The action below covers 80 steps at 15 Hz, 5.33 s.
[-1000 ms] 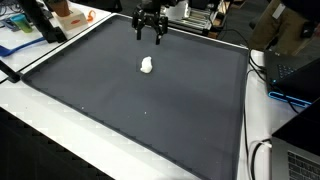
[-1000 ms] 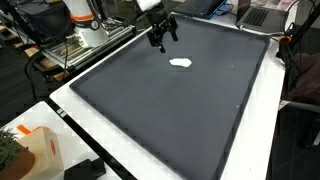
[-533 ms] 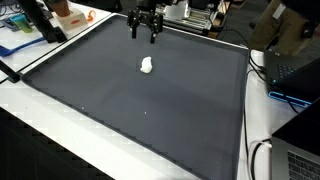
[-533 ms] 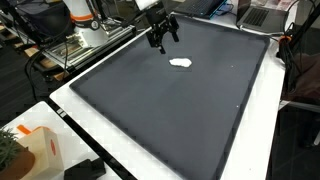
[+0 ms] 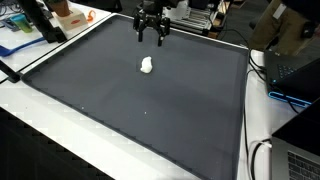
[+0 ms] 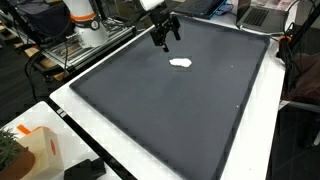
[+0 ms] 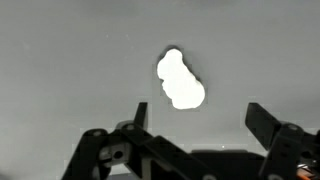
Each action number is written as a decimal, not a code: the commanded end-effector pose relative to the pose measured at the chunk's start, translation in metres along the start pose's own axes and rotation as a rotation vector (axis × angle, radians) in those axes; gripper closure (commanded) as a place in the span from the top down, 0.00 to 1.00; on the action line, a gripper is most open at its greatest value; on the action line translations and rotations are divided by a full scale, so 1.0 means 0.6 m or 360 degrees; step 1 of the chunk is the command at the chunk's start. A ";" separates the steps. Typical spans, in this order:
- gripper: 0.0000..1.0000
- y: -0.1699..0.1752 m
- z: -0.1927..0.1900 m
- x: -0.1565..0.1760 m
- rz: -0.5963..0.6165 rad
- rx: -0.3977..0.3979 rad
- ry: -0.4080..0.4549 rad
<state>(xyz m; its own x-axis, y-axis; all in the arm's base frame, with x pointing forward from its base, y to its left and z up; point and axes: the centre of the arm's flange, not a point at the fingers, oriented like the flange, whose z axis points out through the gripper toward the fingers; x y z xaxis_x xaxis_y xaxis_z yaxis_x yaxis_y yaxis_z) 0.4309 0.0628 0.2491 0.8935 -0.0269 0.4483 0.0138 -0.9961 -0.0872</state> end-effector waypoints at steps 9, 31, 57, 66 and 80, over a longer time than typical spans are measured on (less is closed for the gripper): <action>1.00 -0.039 0.021 0.017 -0.0052 -0.0046 -0.0081; 1.00 -0.087 0.036 0.127 -0.0042 -0.0272 -0.0403; 1.00 -0.084 0.054 0.270 0.0008 -0.0337 -0.0801; 1.00 -0.080 0.069 0.332 0.0041 -0.0378 -0.0867; 1.00 -0.079 0.149 0.401 0.0071 -0.0417 -0.1221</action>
<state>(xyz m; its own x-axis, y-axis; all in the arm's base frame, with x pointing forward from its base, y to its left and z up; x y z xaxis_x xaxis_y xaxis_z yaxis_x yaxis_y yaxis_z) 0.6656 0.1105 0.2875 0.9656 -0.0952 -0.2418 -0.0536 -0.9834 0.1733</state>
